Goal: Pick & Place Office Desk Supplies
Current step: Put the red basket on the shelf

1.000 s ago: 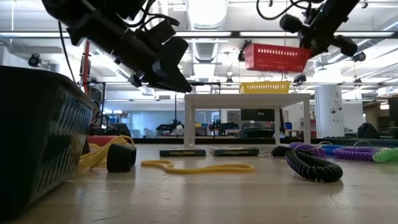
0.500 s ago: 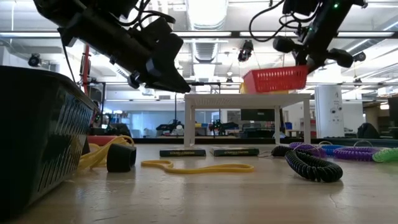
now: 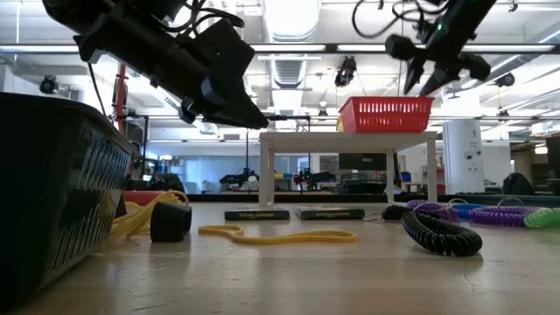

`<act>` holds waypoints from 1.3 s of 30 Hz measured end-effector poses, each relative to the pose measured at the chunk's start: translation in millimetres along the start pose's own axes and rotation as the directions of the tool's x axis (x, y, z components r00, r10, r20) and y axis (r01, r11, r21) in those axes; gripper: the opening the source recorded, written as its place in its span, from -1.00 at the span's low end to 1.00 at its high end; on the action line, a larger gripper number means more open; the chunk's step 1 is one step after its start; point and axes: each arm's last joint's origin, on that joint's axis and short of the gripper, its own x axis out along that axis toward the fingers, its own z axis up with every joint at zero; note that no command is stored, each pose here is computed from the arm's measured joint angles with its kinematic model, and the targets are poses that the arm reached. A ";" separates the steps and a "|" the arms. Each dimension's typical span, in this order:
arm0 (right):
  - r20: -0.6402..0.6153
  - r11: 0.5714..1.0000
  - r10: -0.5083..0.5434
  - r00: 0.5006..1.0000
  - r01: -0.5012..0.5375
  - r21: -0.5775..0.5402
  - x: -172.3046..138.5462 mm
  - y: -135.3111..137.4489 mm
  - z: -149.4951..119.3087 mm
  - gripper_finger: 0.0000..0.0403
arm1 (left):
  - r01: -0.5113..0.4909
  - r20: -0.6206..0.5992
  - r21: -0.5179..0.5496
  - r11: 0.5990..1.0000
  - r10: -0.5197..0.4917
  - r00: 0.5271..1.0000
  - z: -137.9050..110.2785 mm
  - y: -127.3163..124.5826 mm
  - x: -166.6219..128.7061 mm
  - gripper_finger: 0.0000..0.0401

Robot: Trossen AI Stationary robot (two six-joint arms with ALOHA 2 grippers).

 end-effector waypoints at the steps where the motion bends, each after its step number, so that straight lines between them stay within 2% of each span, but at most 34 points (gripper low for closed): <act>1: -0.014 0.998 0.032 0.999 -0.033 -0.046 -4.1 0.1 3.6 -0.20 | 0.000 0.000 0.000 1.000 0.000 1.000 0.1 0.0 0.0 -0.60; 3: -0.064 0.984 0.125 0.990 -0.132 -0.119 -12.8 1.9 10.9 -0.18 | 0.001 0.000 0.001 1.000 -0.001 1.000 -0.1 -0.2 -0.1 -0.60; 5: -0.166 0.941 0.249 0.954 -0.279 -0.192 -20.7 6.7 12.9 -0.18 | 0.001 0.001 0.000 1.000 -0.001 1.000 0.1 -0.2 -0.1 -0.60; 7: -0.314 0.851 0.383 0.869 -0.464 -0.246 -26.8 13.9 8.1 -0.19 | 0.002 0.005 -0.003 1.000 -0.002 1.000 0.5 -0.4 -0.1 -0.60; 9: -0.460 0.741 0.468 0.754 -0.619 -0.261 -30.6 22.4 -3.9 -0.22 | 0.006 0.015 -0.012 1.000 -0.006 1.000 1.7 -0.8 -0.1 -0.60; 10: -0.515 0.696 0.478 0.712 -0.664 -0.273 -30.7 26.1 -12.8 -0.24 | 0.008 0.021 -0.017 1.000 -0.008 1.000 2.4 -1.0 -0.1 -0.60; 11: -0.552 0.660 0.467 0.691 -0.688 -0.303 -30.4 29.5 -22.2 -0.26 | 0.010 0.026 -0.021 1.000 -0.009 1.000 3.0 -1.2 -0.1 -0.60; 13: -0.578 0.614 0.417 0.702 -0.686 -0.390 -27.8 35.2 -39.7 -0.30 | 0.014 0.039 -0.031 0.999 -0.013 0.999 4.5 -1.6 -0.1 -0.60; 15: -0.539 0.621 0.364 0.760 -0.629 -0.468 -23.9 40.1 -52.1 -0.35 | 0.018 0.048 -0.051 0.999 -0.016 0.999 5.5 -1.9 -0.1 -0.60; 18: -0.449 0.660 0.291 0.845 -0.517 -0.545 -16.5 45.6 -58.2 -0.42 | 0.023 0.056 -0.086 0.996 -0.018 0.998 7.4 -2.5 -0.1 -0.60; 25: -0.278 0.703 0.149 0.949 -0.299 -0.645 0.6 49.3 -60.0 -0.57 | 0.027 0.061 -0.125 0.992 -0.019 0.998 8.0 -2.7 -0.2 -0.60; 32: -0.155 0.757 0.105 0.982 -0.180 -0.629 1.5 46.1 -52.9 -0.66 | 0.027 0.060 -0.124 0.992 -0.019 0.998 7.9 -2.7 -0.2 -0.60; 34: -0.155 0.760 0.113 0.982 -0.185 -0.623 -0.3 44.5 -50.9 -0.66 | 0.027 0.061 -0.125 0.992 -0.019 0.998 8.0 -2.7 -0.2 -0.60; 39: -0.232 0.742 0.209 0.950 -0.308 -0.595 -14.2 42.7 -50.4 -0.65 | 0.027 0.060 -0.125 0.992 -0.019 0.998 8.0 -2.7 -0.2 -0.60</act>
